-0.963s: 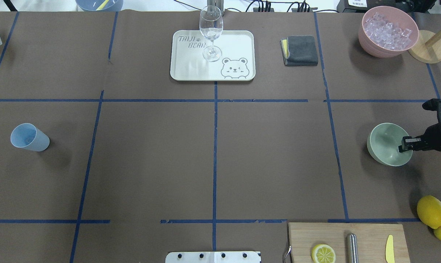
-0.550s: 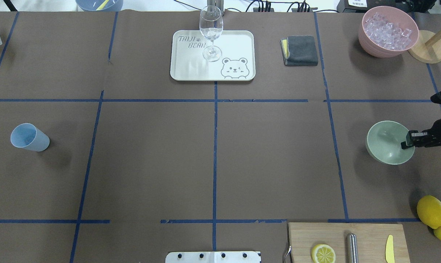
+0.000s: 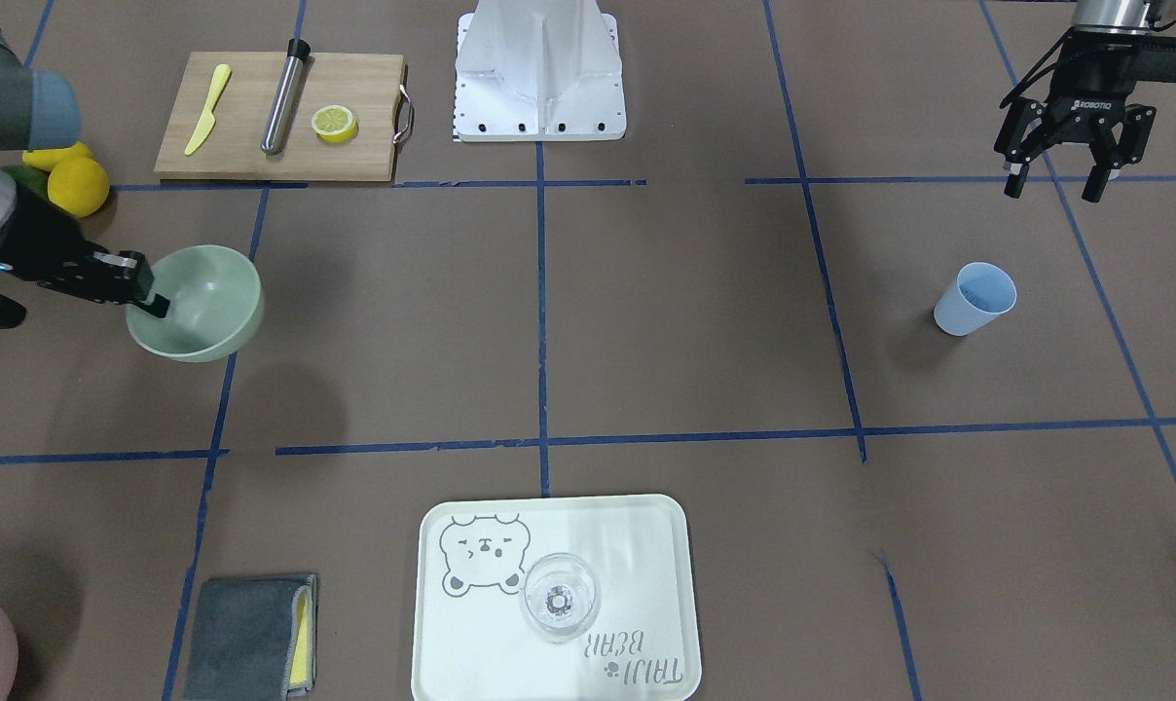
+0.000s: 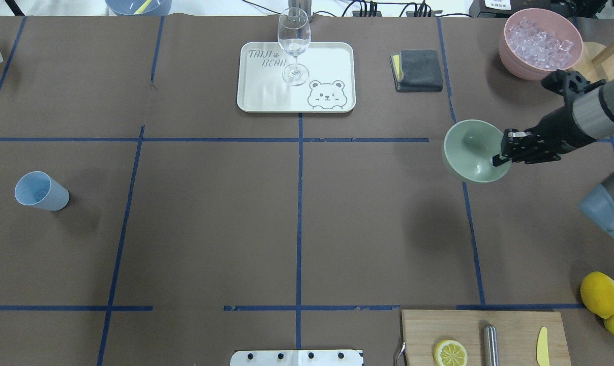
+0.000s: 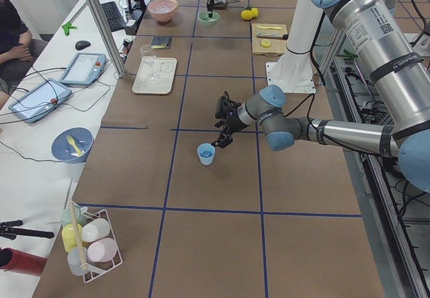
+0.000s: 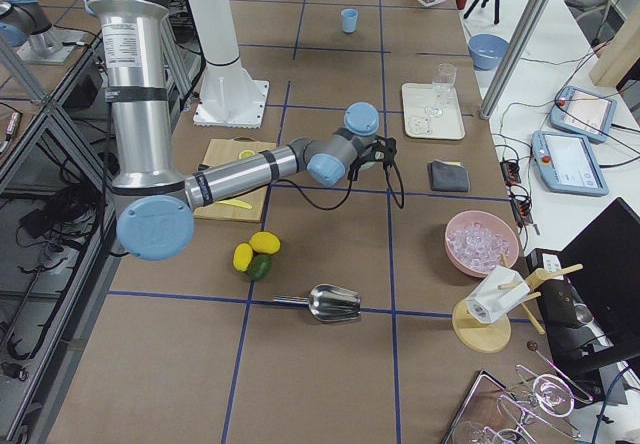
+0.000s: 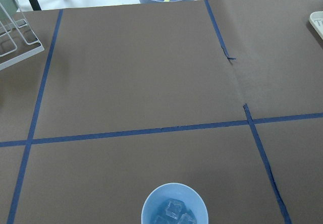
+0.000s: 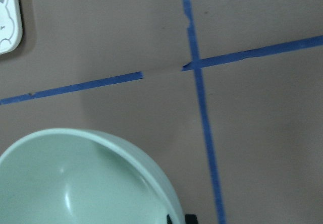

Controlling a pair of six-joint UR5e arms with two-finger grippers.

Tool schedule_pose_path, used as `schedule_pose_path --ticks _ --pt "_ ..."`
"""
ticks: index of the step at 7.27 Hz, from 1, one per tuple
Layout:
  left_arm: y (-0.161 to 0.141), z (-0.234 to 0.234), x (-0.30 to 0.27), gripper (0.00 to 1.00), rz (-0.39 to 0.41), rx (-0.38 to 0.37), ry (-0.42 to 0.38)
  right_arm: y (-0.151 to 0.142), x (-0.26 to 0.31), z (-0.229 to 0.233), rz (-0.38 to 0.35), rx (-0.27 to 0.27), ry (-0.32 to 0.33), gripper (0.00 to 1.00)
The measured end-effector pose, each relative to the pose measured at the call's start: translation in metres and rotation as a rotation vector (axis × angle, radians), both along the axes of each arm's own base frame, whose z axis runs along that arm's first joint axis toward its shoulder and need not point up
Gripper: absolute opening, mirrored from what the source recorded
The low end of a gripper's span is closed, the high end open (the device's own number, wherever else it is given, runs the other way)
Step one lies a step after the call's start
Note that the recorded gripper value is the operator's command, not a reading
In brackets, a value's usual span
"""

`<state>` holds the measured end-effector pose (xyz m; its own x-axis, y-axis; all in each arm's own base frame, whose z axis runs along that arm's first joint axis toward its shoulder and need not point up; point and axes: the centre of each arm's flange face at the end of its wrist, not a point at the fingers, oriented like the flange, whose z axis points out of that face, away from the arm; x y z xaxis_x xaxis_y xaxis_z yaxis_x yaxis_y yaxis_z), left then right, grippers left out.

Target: Pour ice into bowl

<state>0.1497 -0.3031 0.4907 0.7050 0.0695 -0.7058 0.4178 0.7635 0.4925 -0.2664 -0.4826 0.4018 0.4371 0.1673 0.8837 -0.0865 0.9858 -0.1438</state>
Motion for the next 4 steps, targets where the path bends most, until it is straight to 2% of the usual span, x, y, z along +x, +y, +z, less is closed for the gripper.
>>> schedule_pose_path --ticks 2,4 --pt "0.016 0.015 0.033 0.99 -0.063 -0.009 0.006 0.007 -0.1 -0.092 0.0 -0.039 0.004 0.0" --pt "0.031 0.046 0.063 0.99 -0.126 0.007 -0.02 0.035 -0.187 -0.16 0.012 -0.072 0.024 0.0"
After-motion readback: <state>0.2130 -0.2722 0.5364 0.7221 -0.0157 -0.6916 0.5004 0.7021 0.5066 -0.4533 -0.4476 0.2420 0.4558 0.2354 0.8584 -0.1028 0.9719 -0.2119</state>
